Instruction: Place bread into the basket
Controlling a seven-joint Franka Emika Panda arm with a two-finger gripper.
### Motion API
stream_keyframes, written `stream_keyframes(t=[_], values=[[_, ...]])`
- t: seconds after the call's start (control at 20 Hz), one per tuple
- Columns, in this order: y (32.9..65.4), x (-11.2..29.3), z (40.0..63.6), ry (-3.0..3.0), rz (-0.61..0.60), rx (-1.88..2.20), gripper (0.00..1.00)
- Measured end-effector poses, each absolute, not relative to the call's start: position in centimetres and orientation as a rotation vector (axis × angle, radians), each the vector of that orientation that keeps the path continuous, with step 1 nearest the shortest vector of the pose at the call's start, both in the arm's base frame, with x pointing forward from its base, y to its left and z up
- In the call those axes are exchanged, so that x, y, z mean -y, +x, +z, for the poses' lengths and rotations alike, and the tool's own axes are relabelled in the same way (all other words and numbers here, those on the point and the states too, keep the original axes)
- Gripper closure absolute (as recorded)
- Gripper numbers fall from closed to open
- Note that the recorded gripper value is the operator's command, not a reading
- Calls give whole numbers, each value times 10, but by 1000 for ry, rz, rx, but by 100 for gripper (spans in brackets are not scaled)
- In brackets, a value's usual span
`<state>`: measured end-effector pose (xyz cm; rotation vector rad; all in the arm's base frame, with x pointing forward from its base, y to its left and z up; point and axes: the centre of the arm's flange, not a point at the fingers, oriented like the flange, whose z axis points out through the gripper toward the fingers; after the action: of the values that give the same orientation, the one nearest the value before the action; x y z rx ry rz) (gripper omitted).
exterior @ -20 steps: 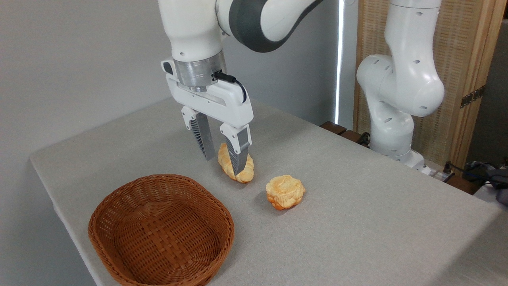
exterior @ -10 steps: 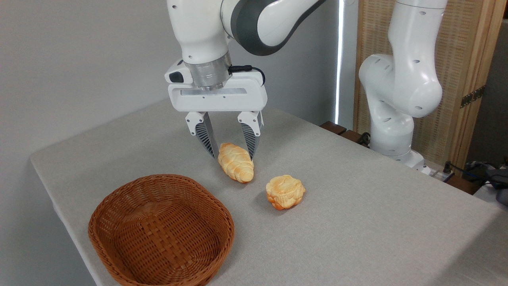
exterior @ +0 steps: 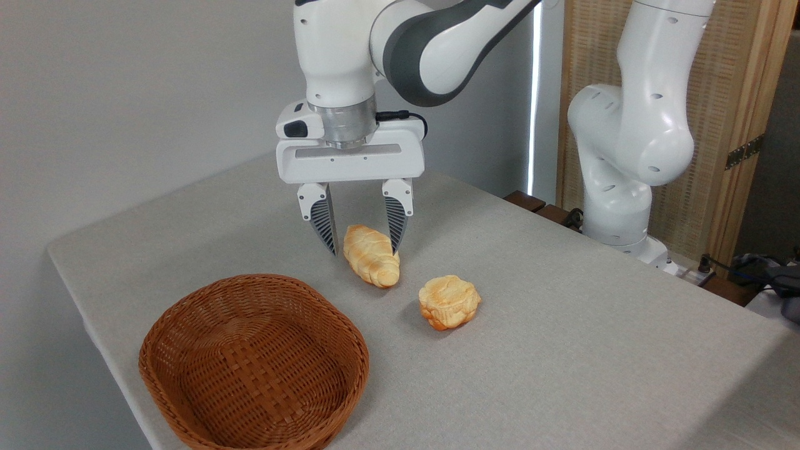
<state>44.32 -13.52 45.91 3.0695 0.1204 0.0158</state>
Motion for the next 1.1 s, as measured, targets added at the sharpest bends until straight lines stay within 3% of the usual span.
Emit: stream_keyframes(t=[0.95,1.0,1.1], values=[[427,148,413,3076,-5,-145,0],[427,148,412,3078,-7,-144,1],[426,151,410,3090,-10,-126,15]])
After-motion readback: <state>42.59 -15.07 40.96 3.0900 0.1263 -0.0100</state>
